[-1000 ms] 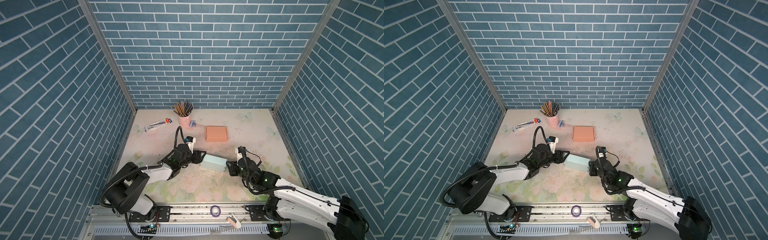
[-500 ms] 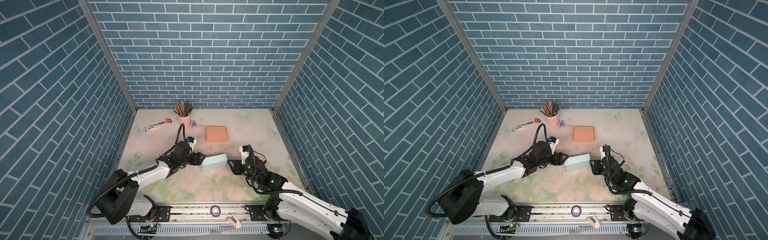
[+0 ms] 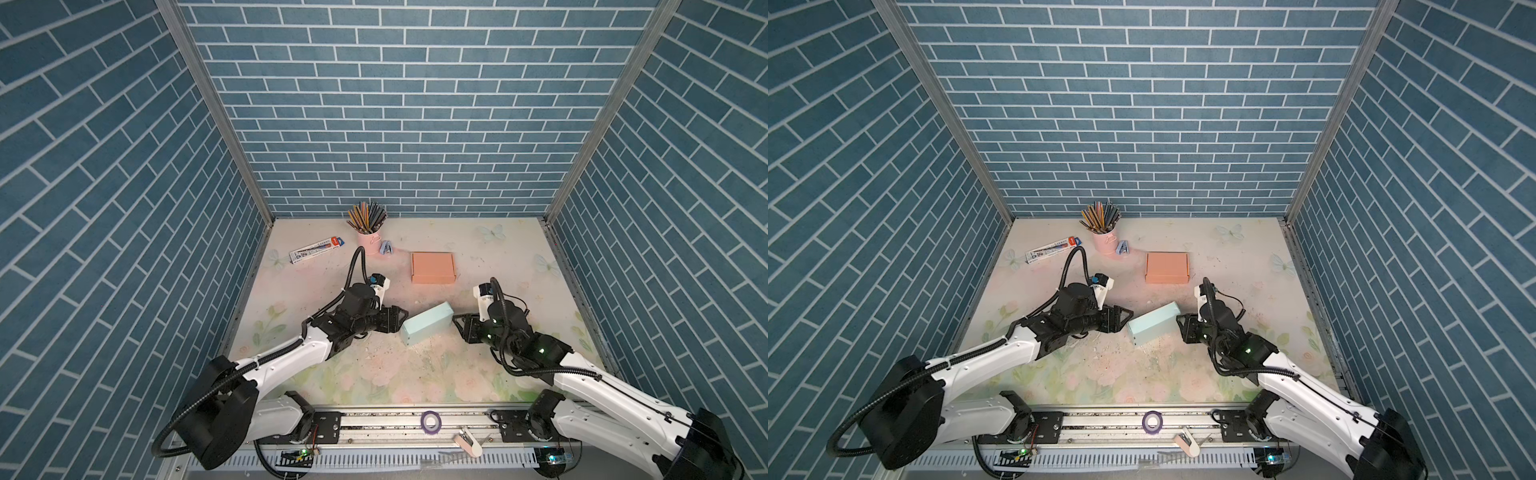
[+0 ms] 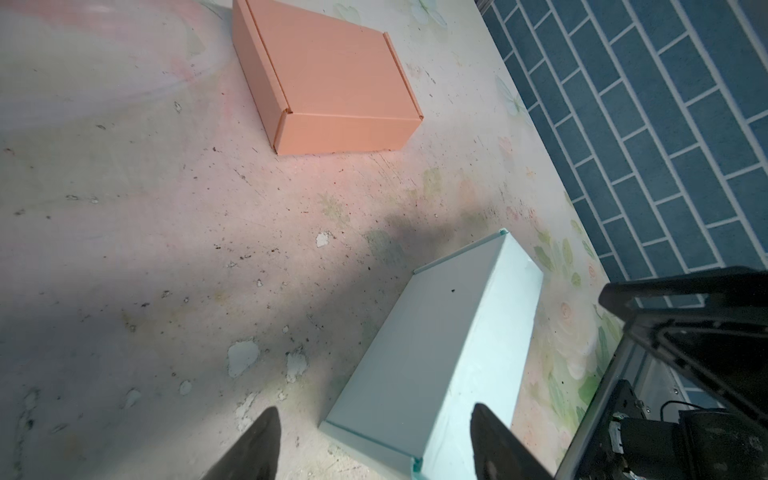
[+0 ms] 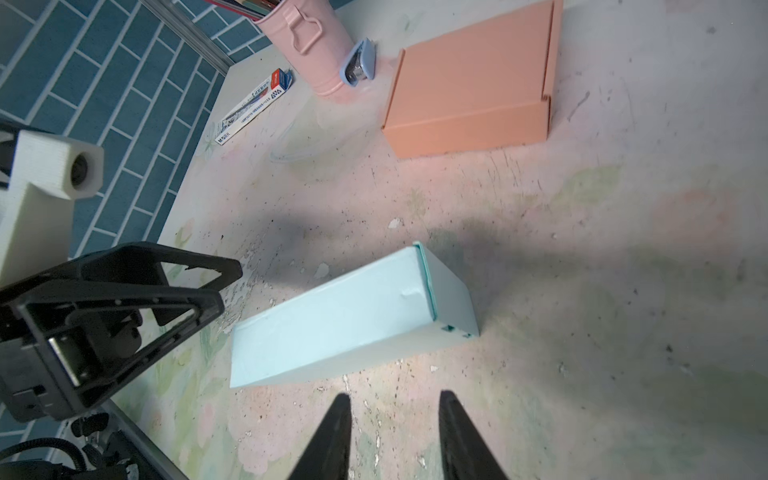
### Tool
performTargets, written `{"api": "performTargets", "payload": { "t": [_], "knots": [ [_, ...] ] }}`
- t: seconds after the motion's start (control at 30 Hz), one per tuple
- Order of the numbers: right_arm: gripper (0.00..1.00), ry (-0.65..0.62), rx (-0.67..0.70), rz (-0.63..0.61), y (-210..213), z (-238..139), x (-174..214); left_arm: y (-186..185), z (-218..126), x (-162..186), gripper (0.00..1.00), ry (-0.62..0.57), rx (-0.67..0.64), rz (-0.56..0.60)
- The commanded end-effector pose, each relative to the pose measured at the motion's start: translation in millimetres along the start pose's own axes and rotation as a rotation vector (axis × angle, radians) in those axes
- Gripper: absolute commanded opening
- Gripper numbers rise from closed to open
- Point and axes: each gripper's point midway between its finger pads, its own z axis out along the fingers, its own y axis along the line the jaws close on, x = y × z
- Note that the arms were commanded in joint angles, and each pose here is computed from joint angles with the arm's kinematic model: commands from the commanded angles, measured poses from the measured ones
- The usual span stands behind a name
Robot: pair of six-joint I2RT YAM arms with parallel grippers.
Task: Fold the paper box
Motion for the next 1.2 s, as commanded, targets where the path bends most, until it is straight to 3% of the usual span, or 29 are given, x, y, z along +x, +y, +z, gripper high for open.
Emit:
{"api": "performTargets", "payload": {
  "t": [0.0,0.17,0.37,1.17],
  "knots": [
    [0.38,0.058,0.003,-0.159,7.4,0.7,-6.1,-6.6,-15.1,0.3,0.73,-0.033,-0.043,0.039],
    [0.40,0.158,-0.032,-0.227,15.0,17.1,-12.2,-23.2,-17.0,18.7,0.72,0.000,-0.021,0.046],
    [0.41,0.207,-0.023,-0.244,11.1,31.5,-24.0,-22.5,-17.0,34.2,0.64,0.000,-0.014,-0.004],
    [0.39,0.315,-0.067,-0.149,-2.8,73.6,-4.4,-24.2,2.6,36.7,0.62,0.000,0.017,-0.054]
  ]
}}
